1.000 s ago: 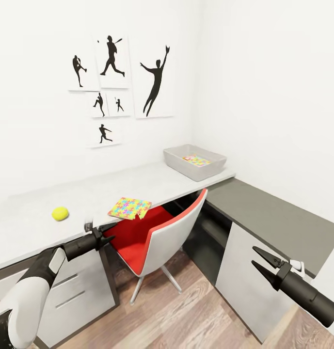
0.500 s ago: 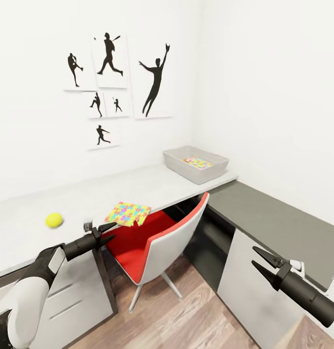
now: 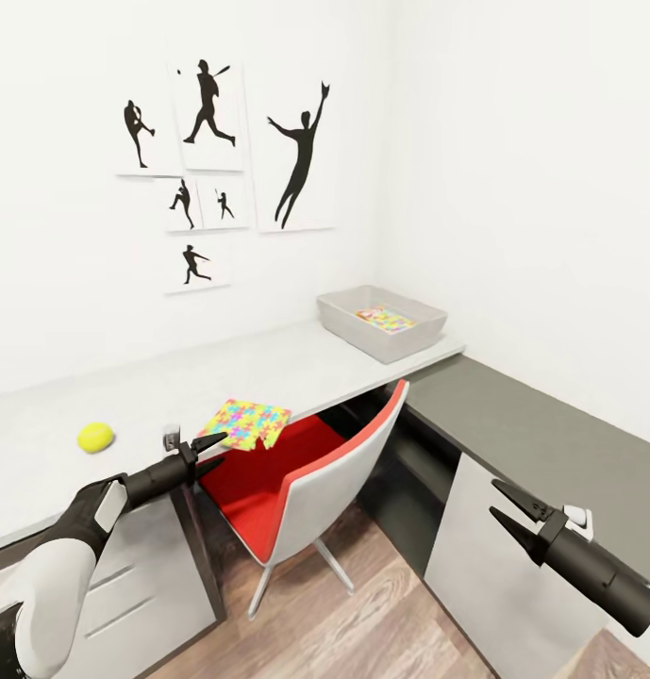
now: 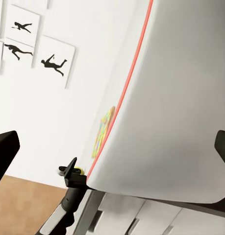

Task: Put all the toys in the child's room - the three board games (two on the bed and one on the table), the two jigsaw puzzles on the table, and the tennis ball on the table - inside the toy box on the table in the child's room.

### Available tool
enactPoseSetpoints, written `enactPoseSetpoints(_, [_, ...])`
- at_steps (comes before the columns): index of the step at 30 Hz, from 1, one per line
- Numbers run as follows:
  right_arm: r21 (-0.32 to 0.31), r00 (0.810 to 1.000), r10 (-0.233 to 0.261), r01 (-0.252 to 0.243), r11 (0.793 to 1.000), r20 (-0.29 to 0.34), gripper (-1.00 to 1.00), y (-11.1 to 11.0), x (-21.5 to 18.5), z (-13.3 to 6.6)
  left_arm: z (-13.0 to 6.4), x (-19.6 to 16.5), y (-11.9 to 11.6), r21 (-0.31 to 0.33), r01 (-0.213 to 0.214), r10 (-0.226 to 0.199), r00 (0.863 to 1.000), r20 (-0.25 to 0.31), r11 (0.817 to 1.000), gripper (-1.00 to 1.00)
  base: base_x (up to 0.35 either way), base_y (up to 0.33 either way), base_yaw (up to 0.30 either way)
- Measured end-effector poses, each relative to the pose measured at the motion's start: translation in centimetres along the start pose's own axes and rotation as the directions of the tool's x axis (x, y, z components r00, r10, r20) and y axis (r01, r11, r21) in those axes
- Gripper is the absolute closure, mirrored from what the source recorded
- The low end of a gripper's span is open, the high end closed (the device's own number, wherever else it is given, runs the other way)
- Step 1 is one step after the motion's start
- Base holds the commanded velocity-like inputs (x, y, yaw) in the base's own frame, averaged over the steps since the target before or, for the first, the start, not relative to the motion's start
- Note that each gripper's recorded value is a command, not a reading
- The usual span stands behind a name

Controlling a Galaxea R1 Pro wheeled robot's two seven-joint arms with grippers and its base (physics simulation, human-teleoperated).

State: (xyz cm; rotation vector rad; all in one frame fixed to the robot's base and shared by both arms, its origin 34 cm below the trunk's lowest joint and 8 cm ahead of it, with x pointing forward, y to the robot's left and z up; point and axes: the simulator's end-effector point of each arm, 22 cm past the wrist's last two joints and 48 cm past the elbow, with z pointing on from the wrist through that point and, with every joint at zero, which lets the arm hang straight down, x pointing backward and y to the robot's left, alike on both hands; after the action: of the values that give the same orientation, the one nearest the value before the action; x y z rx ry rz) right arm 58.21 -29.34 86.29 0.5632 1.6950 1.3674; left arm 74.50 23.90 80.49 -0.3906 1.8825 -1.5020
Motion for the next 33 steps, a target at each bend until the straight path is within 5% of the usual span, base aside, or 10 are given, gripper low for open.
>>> enactPoseSetpoints(33, [-0.002,1.0,0.0,0.0,1.0,0.0,-1.0,-1.2,0.5,-0.1,0.0,0.6,1.2,0.003,0.004,-0.004,1.0,-0.001,1.0,-1.0,0.002,-0.029,0.0])
